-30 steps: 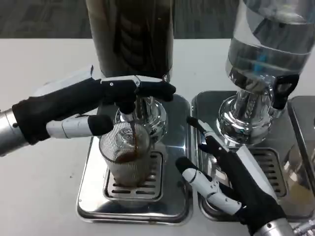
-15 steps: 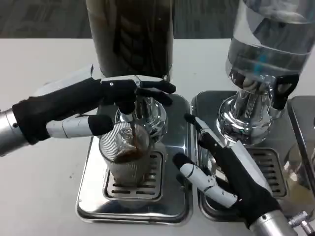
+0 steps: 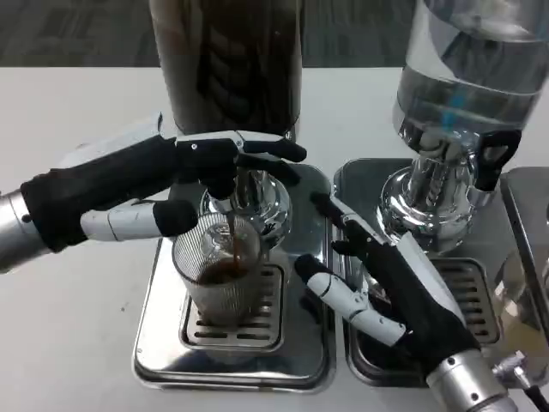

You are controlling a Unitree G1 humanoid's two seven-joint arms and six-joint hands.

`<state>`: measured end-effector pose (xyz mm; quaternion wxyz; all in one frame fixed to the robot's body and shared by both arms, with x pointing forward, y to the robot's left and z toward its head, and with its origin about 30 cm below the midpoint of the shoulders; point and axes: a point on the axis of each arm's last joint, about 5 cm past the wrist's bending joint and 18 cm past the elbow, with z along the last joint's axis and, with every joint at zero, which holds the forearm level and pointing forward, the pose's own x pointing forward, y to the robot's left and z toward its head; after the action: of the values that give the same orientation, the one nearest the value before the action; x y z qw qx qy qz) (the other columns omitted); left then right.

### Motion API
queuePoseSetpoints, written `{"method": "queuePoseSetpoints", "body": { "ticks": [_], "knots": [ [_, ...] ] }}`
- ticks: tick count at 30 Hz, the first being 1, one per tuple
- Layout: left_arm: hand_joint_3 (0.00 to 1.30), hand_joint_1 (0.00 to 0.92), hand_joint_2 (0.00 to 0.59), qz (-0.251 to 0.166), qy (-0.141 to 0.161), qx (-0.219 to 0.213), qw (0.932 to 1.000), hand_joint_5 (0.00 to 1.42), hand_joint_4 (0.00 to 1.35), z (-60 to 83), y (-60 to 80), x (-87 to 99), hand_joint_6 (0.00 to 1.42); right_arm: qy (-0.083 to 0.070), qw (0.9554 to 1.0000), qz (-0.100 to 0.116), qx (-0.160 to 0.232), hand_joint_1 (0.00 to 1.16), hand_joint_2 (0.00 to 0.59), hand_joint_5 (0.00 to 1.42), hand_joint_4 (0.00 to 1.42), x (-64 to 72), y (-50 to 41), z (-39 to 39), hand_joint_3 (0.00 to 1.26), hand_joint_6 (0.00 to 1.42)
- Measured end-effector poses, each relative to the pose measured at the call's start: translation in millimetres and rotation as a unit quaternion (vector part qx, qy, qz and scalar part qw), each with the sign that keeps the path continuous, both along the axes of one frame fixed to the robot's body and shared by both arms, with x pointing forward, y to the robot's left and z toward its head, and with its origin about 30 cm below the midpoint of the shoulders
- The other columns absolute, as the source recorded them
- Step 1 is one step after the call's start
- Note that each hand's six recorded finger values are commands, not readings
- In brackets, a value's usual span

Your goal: Grasp the cup under the faucet to collect the drink, then remove the cup.

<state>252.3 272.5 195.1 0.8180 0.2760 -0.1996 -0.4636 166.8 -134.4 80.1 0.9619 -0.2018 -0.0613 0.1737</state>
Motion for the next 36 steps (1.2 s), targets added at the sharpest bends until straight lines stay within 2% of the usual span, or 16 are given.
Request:
{"method": "queuePoseSetpoints", "body": {
  "ticks": [6, 10, 12, 16, 18, 20, 23, 24, 26, 29, 35, 36],
  "knots": [
    [0.17, 0.0, 0.012, 0.0, 0.0, 0.0, 1.0, 0.16, 0.26, 0.1, 0.2, 0.0, 0.11, 0.003, 1.0, 0.002, 0.005, 0.22, 0.161, 0.12, 0.14, 4.1, 2.2, -2.1, 0.14, 0.2],
    [0.16, 0.0, 0.012, 0.001, -0.001, 0.0, 1.0, 0.15, 0.27, 0.1, 0.2, -0.1, 0.11, -0.006, 0.9999, 0.008, 0.006, 0.19, 0.15, 0.12, 0.14, 9.3, 3.3, -0.6, 0.14, 0.21],
    [0.15, 0.0, 0.012, 0.002, -0.001, -0.001, 1.0, 0.15, 0.3, 0.0, 0.1, -0.1, 0.11, -0.006, 0.9999, 0.009, 0.007, 0.17, 0.125, 0.12, 0.14, 11.8, 4.0, -1.3, 0.15, 0.21],
    [0.14, 0.0, 0.012, 0.002, 0.0, -0.001, 1.0, 0.14, 0.31, -0.2, 0.2, -0.4, 0.11, -0.012, 0.9998, 0.013, 0.01, 0.1, 0.114, 0.12, 0.15, 16.2, 5.9, -0.9, 0.16, 0.21],
    [0.14, 0.0, 0.012, 0.002, -0.001, -0.001, 1.0, 0.13, 0.28, -0.3, 0.2, -0.7, 0.11, -0.009, 0.9998, 0.014, 0.011, 0.01, 0.1, 0.12, 0.15, 17.5, 6.9, -2.3, 0.16, 0.21],
    [0.14, 0.0, 0.012, 0.002, -0.001, 0.001, 1.0, 0.13, 0.28, 0.0, 0.4, -1.2, 0.11, -0.013, 0.9997, 0.016, 0.014, 0.0, 0.333, 0.12, 0.15, 19.3, 8.1, -1.7, 0.17, 0.21],
    [0.14, 0.0, 0.012, 0.002, -0.002, 0.002, 1.0, 0.13, 0.28, 0.4, 0.7, -1.9, 0.11, -0.016, 0.9996, 0.018, 0.017, 0.0, 0.482, 0.13, 0.15, 20.9, 9.4, -1.3, 0.17, 0.21],
    [0.14, 0.0, 0.012, 0.002, -0.003, 0.003, 1.0, 0.13, 0.28, 0.9, 0.6, -2.2, 0.11, -0.016, 0.9995, 0.018, 0.017, 0.0, 0.506, 0.14, 0.17, 21.3, 9.6, -1.6, 0.18, 0.21],
    [0.14, 0.0, 0.012, 0.003, -0.004, 0.004, 1.0, 0.13, 0.28, 1.4, 1.0, -2.5, 0.11, -0.015, 0.9996, 0.019, 0.018, 0.0, 0.51, 0.14, 0.17, 21.8, 9.9, -2.5, 0.18, 0.22],
    [0.13, 0.0, 0.012, 0.004, -0.004, 0.004, 1.0, 0.13, 0.33, 1.5, 1.1, -2.9, 0.11, -0.015, 0.9995, 0.02, 0.018, 0.0, 0.465, 0.15, 0.17, 23.1, 10.6, -2.3, 0.19, 0.23],
    [0.14, 0.0, 0.012, 0.004, -0.004, 0.005, 1.0, 0.13, 0.36, 1.6, 1.3, -3.3, 0.12, -0.02, 0.9993, 0.024, 0.022, 0.0, 0.467, 0.15, 0.17, 26.6, 12.3, -0.1, 0.19, 0.23],
    [0.14, 0.0, 0.012, 0.005, -0.004, 0.005, 1.0, 0.13, 0.37, 1.6, 1.3, -3.3, 0.12, -0.02, 0.9992, 0.024, 0.022, 0.0, 0.435, 0.15, 0.17, 26.9, 12.5, -0.1, 0.19, 0.22]
  ]
}}
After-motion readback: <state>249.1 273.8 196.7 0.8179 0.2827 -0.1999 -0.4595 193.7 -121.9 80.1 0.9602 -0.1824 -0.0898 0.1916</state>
